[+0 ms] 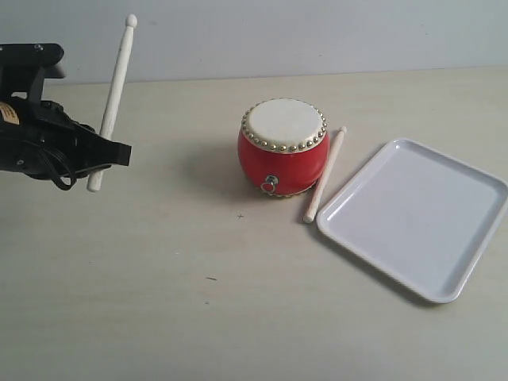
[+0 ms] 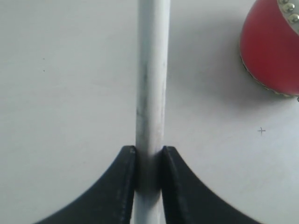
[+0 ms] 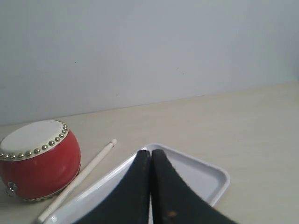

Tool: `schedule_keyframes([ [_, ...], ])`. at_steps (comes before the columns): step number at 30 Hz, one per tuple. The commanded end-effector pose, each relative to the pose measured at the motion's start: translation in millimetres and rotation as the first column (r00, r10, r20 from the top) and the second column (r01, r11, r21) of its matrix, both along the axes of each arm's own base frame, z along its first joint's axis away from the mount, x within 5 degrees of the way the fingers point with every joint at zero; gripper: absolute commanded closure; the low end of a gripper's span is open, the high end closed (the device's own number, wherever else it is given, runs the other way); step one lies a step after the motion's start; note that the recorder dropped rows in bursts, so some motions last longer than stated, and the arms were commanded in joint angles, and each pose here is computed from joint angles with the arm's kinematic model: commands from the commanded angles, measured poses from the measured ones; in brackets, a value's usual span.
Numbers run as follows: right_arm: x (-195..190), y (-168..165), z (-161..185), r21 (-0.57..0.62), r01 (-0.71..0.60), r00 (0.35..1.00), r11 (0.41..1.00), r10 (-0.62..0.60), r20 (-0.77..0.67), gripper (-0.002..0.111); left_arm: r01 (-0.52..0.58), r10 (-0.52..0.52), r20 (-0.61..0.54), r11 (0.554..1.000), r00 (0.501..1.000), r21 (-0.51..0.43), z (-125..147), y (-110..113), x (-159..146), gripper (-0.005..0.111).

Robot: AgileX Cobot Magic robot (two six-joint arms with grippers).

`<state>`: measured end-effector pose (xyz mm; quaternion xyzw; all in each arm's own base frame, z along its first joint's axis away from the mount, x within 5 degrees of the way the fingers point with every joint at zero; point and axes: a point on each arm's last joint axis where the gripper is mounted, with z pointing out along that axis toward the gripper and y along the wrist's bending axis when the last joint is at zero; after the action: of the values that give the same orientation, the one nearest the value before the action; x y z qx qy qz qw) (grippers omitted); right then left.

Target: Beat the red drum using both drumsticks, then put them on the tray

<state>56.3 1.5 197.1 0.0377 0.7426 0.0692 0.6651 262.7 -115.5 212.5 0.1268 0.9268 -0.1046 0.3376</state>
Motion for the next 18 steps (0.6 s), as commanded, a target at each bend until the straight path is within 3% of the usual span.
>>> schedule_keyframes([
  [1,-0.2,-0.9,-0.3,-0.077,0.001,1.000,0.997,0.000,0.016,0.108,-0.004,0.004,0.032,1.000,0.999,-0.016,3.7,-0.1,1.0,0.107],
  [12,-0.2,-1.0,-0.3,-0.080,0.003,1.000,0.997,-0.002,0.016,0.108,-0.003,0.004,0.040,1.000,0.999,-0.018,4.2,-0.3,1.4,0.107],
  [13,0.1,0.7,4.4,-0.037,-0.010,0.998,0.999,0.012,0.066,0.108,-0.003,0.004,0.040,1.000,0.999,-0.018,4.2,-0.3,1.4,0.107],
  [14,0.0,2.9,10.7,0.149,-0.036,0.992,0.988,0.017,0.124,0.108,-0.003,0.004,0.040,1.000,0.999,-0.018,4.2,-0.3,1.4,0.107],
  [15,-1.2,4.3,21.8,0.341,-0.094,0.973,0.935,0.014,0.230,0.108,-0.001,0.001,0.041,1.000,0.999,-0.015,4.2,-0.2,1.5,0.107],
  [18,-10.4,-1.0,50.9,0.542,-0.267,0.855,0.797,-0.064,0.515,0.108,0.006,-0.005,0.041,1.000,0.999,-0.009,4.0,-0.2,1.3,0.107],
])
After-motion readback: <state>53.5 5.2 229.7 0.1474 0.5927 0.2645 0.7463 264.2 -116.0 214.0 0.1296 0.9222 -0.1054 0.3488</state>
